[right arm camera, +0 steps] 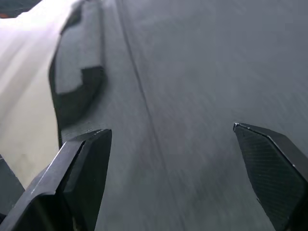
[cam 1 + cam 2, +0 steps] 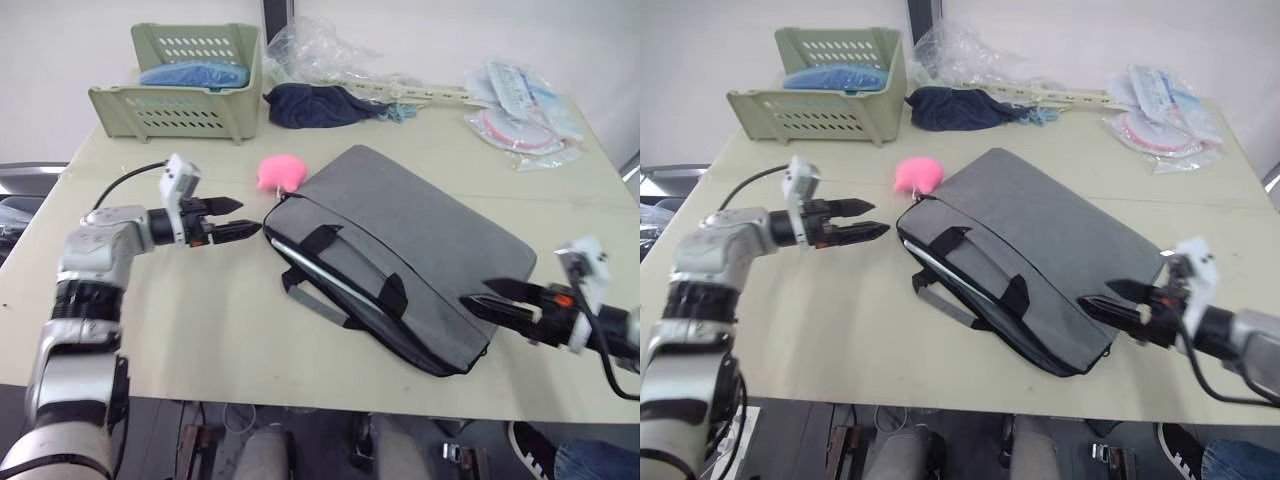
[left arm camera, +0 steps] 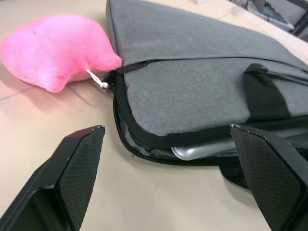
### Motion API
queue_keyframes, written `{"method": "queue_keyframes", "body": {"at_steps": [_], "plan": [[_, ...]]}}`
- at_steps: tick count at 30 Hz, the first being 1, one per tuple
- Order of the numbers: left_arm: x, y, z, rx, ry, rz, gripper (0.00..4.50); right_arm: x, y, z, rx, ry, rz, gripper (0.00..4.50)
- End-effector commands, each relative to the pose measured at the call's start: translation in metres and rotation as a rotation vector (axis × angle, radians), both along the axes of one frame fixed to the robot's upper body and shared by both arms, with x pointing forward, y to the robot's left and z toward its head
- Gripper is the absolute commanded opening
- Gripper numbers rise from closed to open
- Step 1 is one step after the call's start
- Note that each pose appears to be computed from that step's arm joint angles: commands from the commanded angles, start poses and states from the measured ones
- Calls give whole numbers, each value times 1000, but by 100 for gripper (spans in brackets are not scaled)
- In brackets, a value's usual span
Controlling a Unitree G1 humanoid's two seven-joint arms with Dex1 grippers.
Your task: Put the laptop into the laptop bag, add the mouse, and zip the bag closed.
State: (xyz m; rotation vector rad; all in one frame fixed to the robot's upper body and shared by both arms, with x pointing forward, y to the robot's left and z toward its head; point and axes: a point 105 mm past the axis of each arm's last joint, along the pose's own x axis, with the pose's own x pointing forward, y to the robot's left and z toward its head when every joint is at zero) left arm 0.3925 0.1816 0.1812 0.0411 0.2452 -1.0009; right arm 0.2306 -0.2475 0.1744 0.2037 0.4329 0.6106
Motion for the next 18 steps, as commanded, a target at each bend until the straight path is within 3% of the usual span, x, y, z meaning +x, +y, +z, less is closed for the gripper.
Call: {"method": "queue_keyframes", "body": {"at_steps": [1,7,15,17,18], "plan": [[17,-4,2,-6,-17,25,450,-24,-18,1,40,18,-79,443],[32,-22,-8,-42,55,52,450,-48,-7,-43,123,151,-143,443],[34,-37,-23,22,101,32,450,-22,13,-59,276,130,-208,443],[34,-37,-22,23,95,29,396,-19,15,-61,297,134,-220,450],[34,-37,-21,20,93,29,365,-18,16,-63,307,140,-221,424]]}}
